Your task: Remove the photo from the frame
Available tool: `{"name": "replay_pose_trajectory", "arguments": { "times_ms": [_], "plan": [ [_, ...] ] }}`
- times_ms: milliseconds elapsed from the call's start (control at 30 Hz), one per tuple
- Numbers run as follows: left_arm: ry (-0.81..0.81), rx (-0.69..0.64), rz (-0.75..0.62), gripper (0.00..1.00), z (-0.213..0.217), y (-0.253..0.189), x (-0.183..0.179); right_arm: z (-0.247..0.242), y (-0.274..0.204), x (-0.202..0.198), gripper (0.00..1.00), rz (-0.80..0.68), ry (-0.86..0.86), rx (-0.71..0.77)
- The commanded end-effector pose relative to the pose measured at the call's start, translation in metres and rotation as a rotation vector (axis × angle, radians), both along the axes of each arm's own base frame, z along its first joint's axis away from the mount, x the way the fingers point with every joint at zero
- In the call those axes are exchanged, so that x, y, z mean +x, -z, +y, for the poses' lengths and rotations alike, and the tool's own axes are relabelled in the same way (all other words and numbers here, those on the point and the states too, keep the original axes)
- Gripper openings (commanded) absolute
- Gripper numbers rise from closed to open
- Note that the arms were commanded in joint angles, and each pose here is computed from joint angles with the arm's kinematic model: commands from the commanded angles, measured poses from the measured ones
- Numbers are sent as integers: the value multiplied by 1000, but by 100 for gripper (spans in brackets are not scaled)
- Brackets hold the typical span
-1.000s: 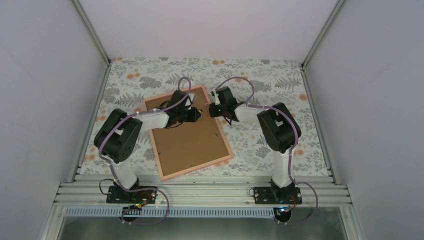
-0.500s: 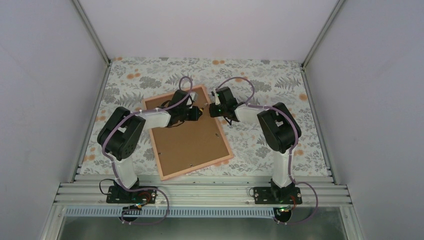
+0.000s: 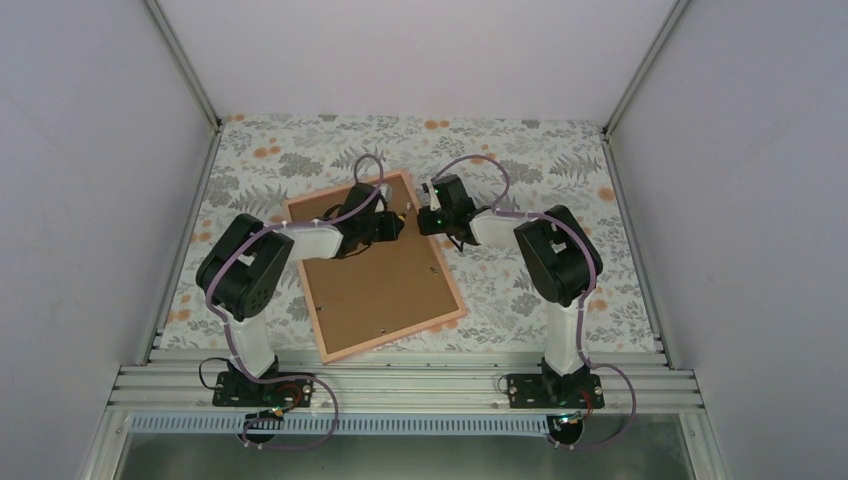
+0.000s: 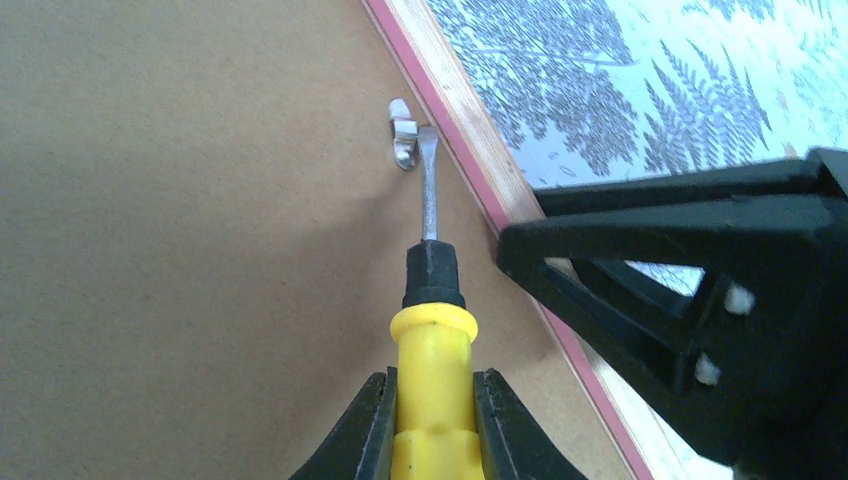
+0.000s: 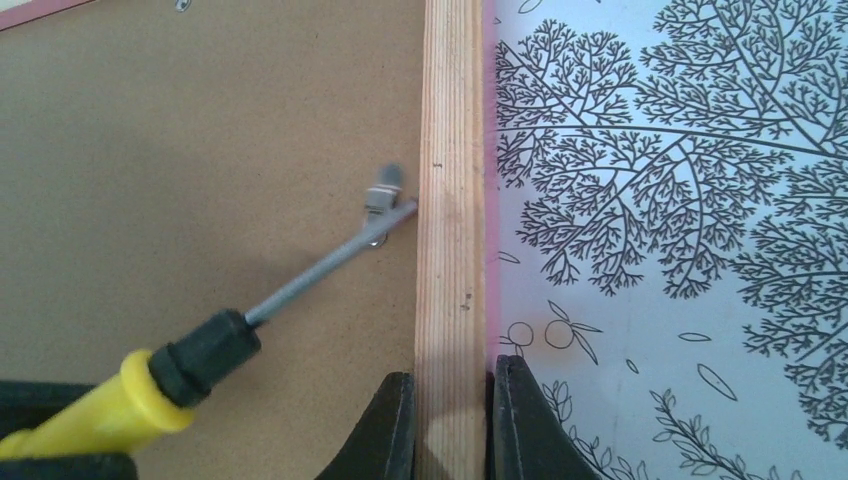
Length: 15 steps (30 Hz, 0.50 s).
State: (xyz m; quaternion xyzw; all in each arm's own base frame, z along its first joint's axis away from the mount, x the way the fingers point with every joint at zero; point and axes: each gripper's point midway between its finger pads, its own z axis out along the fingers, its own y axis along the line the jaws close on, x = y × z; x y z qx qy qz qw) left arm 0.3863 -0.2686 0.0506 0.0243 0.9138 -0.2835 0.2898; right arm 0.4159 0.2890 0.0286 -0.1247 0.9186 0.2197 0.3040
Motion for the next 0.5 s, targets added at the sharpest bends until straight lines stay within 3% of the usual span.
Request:
{"name": "replay_pose_trajectory", "arguments": {
  "times_ms": [0, 467],
  "plan": [
    [-167, 44, 2, 2, 27, 17, 13, -3, 26, -31, 4, 133, -38, -3],
    [-173, 22, 10, 2, 26, 11, 1, -4, 25, -31, 4, 133, -28, -2]
  ]
}}
